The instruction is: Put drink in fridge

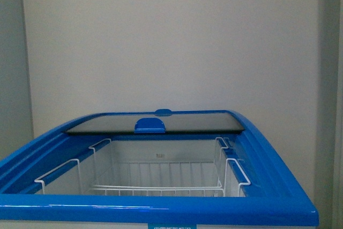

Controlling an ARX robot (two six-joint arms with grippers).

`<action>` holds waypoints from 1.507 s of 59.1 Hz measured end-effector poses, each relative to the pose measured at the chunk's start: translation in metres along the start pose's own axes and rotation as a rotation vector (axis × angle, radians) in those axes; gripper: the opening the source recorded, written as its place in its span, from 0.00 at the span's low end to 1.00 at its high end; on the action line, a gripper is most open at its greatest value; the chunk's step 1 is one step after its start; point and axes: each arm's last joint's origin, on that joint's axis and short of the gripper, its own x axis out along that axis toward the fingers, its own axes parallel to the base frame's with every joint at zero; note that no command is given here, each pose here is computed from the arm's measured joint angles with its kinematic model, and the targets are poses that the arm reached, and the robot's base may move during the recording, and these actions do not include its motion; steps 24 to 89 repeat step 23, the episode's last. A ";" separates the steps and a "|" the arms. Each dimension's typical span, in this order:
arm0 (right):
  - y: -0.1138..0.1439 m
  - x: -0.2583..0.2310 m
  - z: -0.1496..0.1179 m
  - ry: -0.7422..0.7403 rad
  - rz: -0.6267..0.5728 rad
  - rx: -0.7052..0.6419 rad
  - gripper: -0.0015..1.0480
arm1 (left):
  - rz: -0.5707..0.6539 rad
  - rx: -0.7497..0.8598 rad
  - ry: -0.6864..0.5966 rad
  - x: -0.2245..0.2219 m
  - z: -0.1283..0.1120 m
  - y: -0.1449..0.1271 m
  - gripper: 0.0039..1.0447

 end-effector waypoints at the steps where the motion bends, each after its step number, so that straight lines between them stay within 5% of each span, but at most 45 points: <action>1: 0.000 0.000 0.000 0.000 0.000 0.000 0.82 | 0.000 0.000 0.000 0.000 0.000 0.000 0.69; 5: 0.000 0.000 0.000 0.000 0.000 0.000 0.94 | 0.000 0.000 0.000 0.000 0.000 0.000 0.82; 9: 0.000 0.000 0.000 0.000 0.000 0.000 0.92 | 0.000 0.000 0.000 0.000 0.000 0.000 0.94; 89: 0.000 0.000 0.000 0.000 0.000 0.001 0.93 | 0.000 0.000 0.000 0.000 0.000 0.000 0.92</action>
